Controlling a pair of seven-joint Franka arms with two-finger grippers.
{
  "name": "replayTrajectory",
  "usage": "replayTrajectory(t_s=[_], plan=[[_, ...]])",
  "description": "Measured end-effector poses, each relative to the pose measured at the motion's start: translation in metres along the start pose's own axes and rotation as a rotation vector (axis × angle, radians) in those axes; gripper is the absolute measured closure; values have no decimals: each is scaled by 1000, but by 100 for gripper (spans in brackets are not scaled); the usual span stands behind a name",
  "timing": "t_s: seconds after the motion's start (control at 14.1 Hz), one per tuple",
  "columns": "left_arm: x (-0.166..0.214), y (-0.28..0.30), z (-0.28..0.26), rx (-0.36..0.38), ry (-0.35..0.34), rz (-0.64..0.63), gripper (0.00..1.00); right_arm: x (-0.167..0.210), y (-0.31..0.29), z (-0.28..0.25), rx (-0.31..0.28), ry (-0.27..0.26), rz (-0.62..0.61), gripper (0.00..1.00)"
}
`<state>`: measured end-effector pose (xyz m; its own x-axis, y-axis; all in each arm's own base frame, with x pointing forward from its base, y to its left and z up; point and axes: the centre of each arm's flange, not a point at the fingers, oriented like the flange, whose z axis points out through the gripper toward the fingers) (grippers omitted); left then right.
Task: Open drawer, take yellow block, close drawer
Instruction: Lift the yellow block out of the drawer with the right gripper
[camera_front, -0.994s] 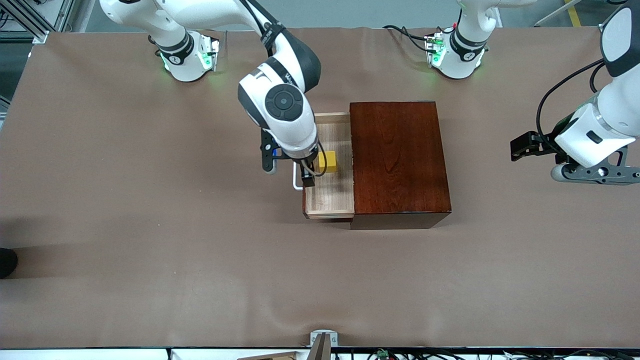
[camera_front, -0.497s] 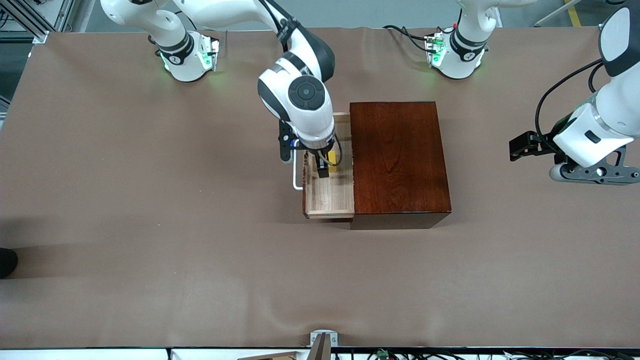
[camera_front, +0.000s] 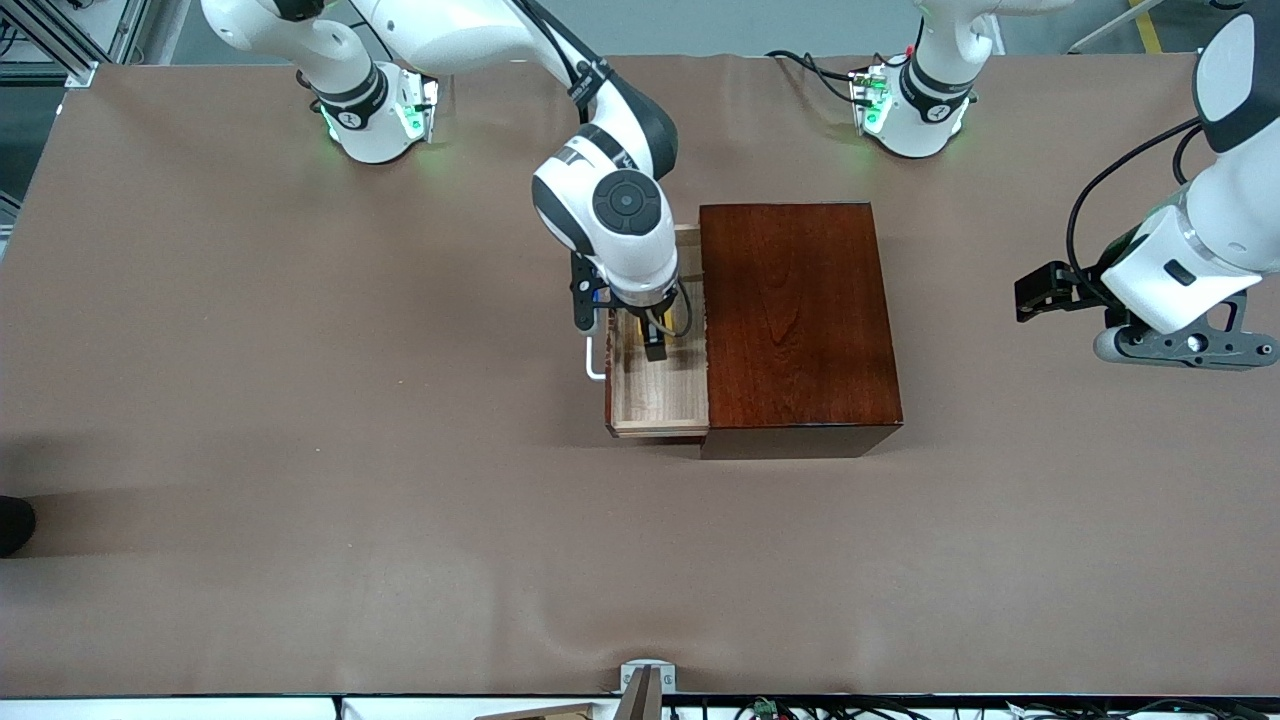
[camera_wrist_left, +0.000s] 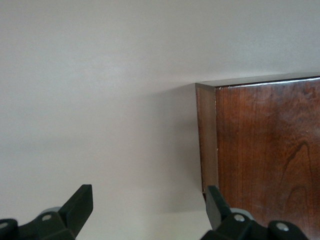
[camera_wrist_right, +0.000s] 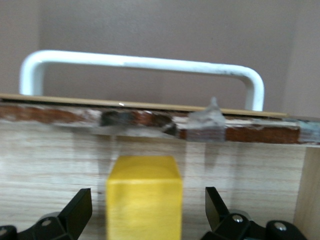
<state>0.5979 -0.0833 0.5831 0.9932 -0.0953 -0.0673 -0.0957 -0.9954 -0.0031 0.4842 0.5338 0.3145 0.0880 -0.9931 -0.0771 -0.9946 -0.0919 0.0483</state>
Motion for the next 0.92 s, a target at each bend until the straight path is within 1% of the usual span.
replayTrajectory(t_s=[0.07, 0.21, 0.28, 0.35, 0.57, 0.71, 0.92], plan=[[0, 0, 0, 0, 0, 0, 0, -2, 2, 3, 0, 1, -4, 0], [0, 0, 0, -1, 0, 0, 0, -5, 0, 4, 22, -16, -6, 19], [0, 1, 0, -3, 0, 1, 0, -5, -2, 3, 35, -24, -6, 33], [0, 1, 0, -6, 0, 1, 0, -5, -5, 0, 44, -29, -9, 43], [0, 2, 0, -7, 0, 1, 0, -1, -17, -24, 84, -54, -17, 44], [0, 2, 0, -7, 0, 2, 0, 6, -22, -63, 116, -80, -20, 44], [0, 2, 0, -8, 0, 2, 0, 23, -18, -129, 125, -86, -75, 44]])
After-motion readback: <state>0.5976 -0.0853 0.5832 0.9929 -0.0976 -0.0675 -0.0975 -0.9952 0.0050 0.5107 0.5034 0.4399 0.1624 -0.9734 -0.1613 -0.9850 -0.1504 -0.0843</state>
